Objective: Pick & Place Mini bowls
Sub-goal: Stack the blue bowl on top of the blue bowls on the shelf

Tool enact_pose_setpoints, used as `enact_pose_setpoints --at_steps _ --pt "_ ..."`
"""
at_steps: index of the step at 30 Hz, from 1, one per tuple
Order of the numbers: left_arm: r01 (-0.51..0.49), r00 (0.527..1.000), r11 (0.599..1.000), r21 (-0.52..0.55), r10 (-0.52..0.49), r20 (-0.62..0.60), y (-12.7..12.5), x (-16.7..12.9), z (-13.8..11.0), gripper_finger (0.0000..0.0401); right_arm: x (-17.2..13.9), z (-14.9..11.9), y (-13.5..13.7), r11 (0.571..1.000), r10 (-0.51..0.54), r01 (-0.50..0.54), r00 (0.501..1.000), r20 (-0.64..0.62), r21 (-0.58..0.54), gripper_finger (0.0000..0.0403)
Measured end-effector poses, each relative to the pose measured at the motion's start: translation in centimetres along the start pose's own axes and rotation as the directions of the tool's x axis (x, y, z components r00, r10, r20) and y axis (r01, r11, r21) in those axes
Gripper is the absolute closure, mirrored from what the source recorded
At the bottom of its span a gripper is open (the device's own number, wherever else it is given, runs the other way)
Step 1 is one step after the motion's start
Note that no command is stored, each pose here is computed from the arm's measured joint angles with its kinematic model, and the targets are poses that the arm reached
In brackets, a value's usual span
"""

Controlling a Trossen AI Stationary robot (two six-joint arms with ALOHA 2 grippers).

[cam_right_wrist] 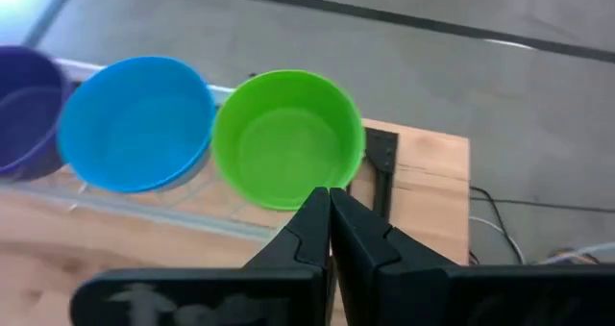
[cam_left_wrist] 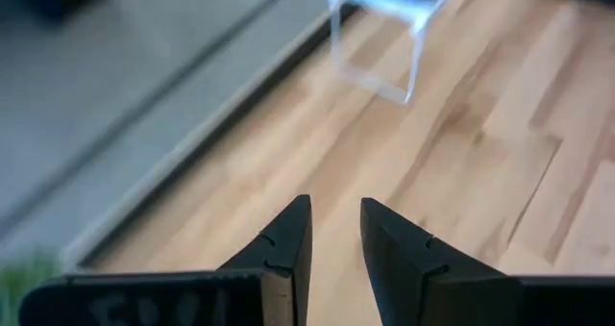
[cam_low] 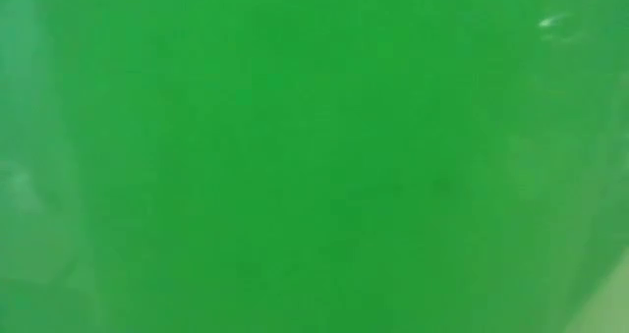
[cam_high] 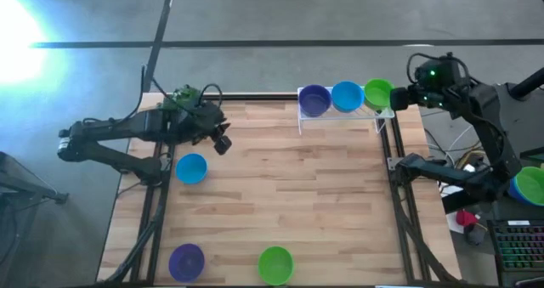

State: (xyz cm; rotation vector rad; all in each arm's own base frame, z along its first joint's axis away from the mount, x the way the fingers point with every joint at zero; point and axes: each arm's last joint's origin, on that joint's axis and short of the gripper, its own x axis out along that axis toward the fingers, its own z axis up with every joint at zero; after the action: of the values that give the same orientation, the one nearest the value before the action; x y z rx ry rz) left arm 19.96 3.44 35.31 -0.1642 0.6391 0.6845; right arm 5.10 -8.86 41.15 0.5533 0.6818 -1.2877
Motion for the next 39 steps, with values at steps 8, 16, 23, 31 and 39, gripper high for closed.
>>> enact_pose_setpoints --at_steps 8,16,23,31,39 --pt "-0.109 0.96 0.968 -0.226 0.044 -0.277 0.9 -0.3 -2.8 0.0314 -0.7 -0.6 0.1 0.985 0.151 -0.151 0.988 -0.015 -0.082 0.0394" --pt "-0.097 0.906 0.949 -0.3 -0.04 -0.421 0.9 -0.6 -3.7 0.0313 -0.7 -0.6 0.1 0.982 0.171 -0.172 0.985 -0.021 -0.079 0.0394" --pt "-0.125 0.893 0.925 -0.36 -0.053 -0.446 0.8 -0.4 -3.9 0.0288 -0.7 -0.6 0.2 0.982 0.174 -0.175 0.985 -0.023 -0.077 0.0394" --pt "-0.255 0.829 0.877 -0.407 -0.018 -0.559 0.4 1.7 -6.4 0.0273 -0.7 -0.6 0.2 0.982 0.174 -0.175 0.985 -0.023 -0.076 0.0394" --pt "-0.309 0.771 0.842 -0.443 -0.051 -0.635 0.0 4.4 -10.4 0.0273 -0.7 -0.6 0.2 0.983 0.173 -0.175 0.985 -0.023 -0.061 0.0394"
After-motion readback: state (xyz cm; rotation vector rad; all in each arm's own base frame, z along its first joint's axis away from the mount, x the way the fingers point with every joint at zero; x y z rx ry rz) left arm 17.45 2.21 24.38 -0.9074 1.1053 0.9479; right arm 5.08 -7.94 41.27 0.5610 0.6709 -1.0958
